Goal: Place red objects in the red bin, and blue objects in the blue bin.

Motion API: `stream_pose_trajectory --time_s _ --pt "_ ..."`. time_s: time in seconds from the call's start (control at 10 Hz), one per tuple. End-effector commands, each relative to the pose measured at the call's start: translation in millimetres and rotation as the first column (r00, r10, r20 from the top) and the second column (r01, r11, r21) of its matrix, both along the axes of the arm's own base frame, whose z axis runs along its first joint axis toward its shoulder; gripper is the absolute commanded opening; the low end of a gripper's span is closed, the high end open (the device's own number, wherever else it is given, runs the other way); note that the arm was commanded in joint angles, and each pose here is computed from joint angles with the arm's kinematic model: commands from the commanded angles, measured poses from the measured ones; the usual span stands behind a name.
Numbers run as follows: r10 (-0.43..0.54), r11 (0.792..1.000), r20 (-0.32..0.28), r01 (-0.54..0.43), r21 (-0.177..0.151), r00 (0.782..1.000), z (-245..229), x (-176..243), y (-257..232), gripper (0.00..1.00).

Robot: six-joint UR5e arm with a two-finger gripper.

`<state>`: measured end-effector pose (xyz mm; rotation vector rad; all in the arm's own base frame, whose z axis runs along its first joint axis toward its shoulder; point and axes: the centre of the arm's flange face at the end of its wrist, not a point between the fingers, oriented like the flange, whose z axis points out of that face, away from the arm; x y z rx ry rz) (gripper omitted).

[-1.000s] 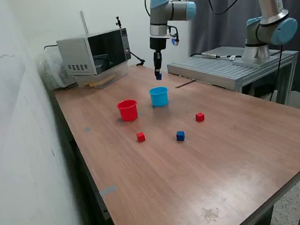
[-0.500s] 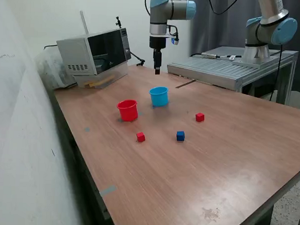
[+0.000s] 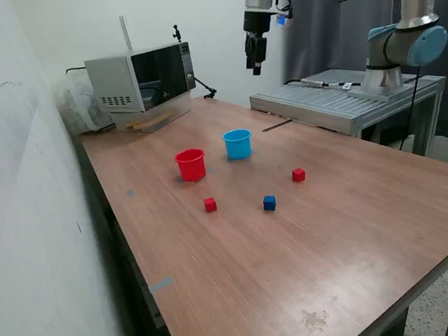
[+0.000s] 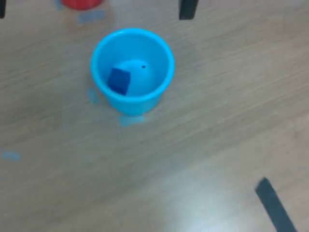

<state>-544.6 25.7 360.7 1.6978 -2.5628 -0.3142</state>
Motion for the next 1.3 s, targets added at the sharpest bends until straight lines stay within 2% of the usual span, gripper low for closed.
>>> stream_pose_trajectory --time_s 0.0,0.1,0.2,0.3,0.4,0.5,0.6,1.0,1.2 --pt "0.111 0.991 -0.001 -0.11 0.076 0.994 27 32 -64 1.0" --pt "0.146 0.987 0.038 -0.148 0.058 0.989 16 39 -85 1.0" --pt "0.155 0.988 0.029 -0.156 0.024 0.988 16 41 -102 1.0" --pt "0.182 0.982 0.004 -0.181 -0.056 0.983 17 40 -129 1.0" --pt "0.223 0.971 -0.011 -0.223 -0.086 0.975 17 30 -152 1.0" --pt "0.24 0.966 0.009 -0.238 -0.097 0.971 1 15 -177 1.0" --pt "0.21 0.973 0.03 -0.206 -0.108 0.977 -19 -1 -185 1.0" --pt "0.182 0.978 0.101 -0.17 -0.117 0.978 -132 -52 -182 1.0" --pt "0.175 0.98 0.111 -0.161 -0.118 0.978 -160 -56 -178 1.0"
